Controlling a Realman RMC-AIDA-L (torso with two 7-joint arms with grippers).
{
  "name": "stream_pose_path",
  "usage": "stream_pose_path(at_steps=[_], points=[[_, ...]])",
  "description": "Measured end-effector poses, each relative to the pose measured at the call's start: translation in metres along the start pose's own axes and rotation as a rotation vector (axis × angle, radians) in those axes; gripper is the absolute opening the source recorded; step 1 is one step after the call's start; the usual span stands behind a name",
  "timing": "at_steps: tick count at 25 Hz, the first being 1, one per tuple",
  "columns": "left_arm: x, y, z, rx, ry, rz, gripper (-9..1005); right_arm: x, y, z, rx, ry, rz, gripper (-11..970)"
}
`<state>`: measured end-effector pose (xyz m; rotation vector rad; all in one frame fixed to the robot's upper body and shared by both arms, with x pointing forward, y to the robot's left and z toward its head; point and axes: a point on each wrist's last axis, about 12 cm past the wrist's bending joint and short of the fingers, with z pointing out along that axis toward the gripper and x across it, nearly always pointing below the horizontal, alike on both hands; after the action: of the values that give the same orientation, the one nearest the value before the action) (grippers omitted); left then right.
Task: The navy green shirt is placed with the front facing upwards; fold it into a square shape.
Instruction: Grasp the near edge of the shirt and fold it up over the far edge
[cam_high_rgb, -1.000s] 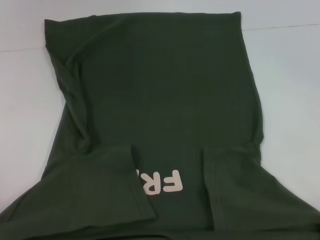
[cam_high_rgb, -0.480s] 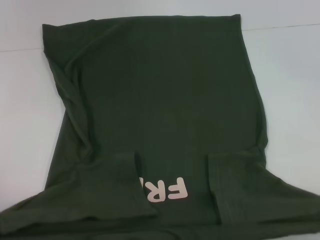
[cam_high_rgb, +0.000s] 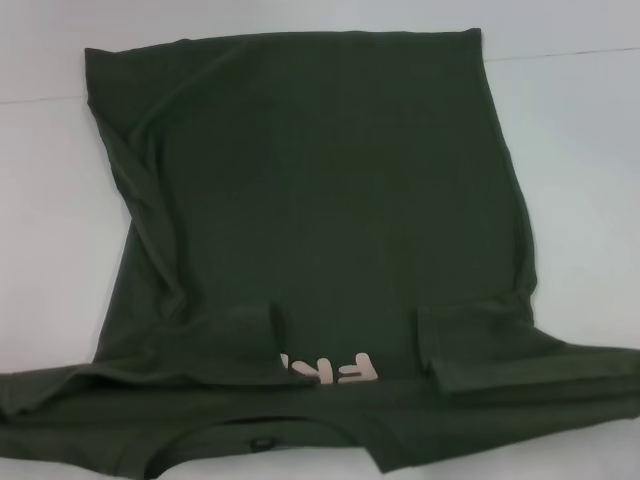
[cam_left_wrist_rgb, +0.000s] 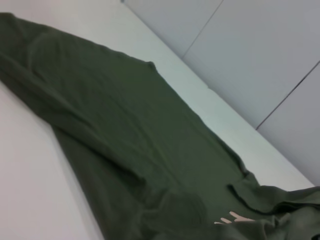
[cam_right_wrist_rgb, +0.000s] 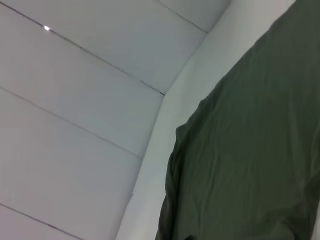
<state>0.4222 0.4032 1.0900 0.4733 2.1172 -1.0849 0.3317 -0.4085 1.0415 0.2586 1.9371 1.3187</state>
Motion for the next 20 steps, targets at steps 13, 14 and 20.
stream_pose_path(at_steps=[13,14,20], points=[[-0.006,-0.002,-0.006,0.007,-0.065,0.032,54,-0.016,0.002,0.005,-0.028,-0.028,-0.069,42],[-0.006,-0.002,-0.005,0.008,-0.063,0.033,54,-0.018,0.002,0.008,-0.034,-0.021,-0.072,43],[-0.007,-0.002,-0.004,0.008,-0.061,0.03,53,-0.028,0.002,0.023,-0.063,0.0,-0.088,44]])
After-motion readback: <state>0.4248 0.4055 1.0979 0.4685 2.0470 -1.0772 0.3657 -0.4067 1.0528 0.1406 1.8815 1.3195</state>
